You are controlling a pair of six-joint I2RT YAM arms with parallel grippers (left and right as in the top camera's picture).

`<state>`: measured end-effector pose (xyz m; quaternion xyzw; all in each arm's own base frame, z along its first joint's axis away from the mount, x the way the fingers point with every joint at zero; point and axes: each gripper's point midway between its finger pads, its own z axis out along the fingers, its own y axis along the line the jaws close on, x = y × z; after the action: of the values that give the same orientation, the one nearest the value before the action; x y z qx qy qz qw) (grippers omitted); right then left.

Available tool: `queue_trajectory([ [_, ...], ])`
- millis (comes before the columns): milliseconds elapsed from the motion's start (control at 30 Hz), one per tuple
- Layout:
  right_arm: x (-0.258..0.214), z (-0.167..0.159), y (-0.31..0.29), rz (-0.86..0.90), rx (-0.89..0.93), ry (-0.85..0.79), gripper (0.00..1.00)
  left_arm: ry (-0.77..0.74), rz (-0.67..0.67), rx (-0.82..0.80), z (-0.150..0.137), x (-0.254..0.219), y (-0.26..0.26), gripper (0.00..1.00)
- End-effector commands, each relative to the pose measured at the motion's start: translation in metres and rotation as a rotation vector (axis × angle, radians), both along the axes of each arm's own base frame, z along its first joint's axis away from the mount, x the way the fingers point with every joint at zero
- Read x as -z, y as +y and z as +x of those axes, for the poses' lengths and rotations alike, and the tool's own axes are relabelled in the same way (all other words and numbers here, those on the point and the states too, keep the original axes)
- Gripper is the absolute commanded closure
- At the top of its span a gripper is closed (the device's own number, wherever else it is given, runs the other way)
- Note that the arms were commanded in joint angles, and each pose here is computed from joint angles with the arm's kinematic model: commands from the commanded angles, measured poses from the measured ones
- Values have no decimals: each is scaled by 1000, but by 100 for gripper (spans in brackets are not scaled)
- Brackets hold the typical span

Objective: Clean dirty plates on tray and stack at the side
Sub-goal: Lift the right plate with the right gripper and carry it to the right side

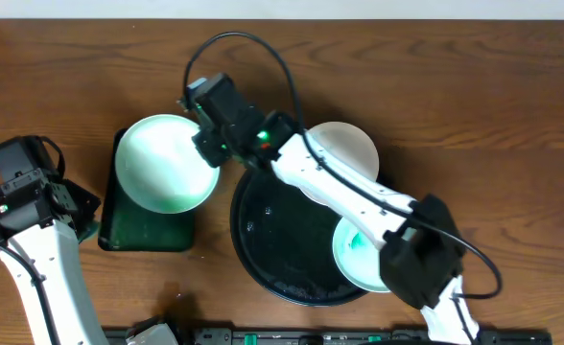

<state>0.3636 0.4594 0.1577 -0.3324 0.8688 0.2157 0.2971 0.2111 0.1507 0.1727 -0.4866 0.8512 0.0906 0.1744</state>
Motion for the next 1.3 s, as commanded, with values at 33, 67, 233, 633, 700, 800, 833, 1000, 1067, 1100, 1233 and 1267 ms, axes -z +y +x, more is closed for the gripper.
queue_trajectory([
  [33, 8, -6, 26, 9, -48, -8, 99, -68, -50, 103, 17, -9, -11, 93],
  [67, 11, -8, 29, 8, -53, -8, 99, -75, -58, 126, 19, -9, -13, 93],
  [233, 22, -12, 46, 19, -82, -24, 99, -100, -83, 183, 26, -10, -20, 93],
  [633, 4, -10, 63, -93, -142, -317, 99, -108, -89, 187, 27, -10, -21, 93],
  [700, 1, -10, 64, -137, -144, -385, 99, -108, -89, 187, 27, -10, -21, 93],
  [800, -5, -8, 63, -209, -134, -485, 99, -108, -89, 187, 27, -10, -21, 93],
  [833, -8, -7, 63, -229, -130, -514, 99, -108, -89, 187, 27, -10, -21, 93],
  [1000, -19, 3, 56, -291, -70, -606, 99, -109, -92, 188, 28, -10, -21, 93],
  [1067, -24, 9, 51, -322, -44, -645, 99, -109, -92, 188, 27, -10, -21, 93],
  [1100, -26, 12, 49, -334, -32, -661, 99, -109, -92, 188, 27, -10, -21, 93],
  [1233, -37, 22, 41, -396, 12, -737, 99, -109, -92, 188, 27, -10, -21, 93],
  [1267, -40, 23, 39, -405, 20, -749, 99, -109, -92, 188, 27, -10, -21, 93],
])
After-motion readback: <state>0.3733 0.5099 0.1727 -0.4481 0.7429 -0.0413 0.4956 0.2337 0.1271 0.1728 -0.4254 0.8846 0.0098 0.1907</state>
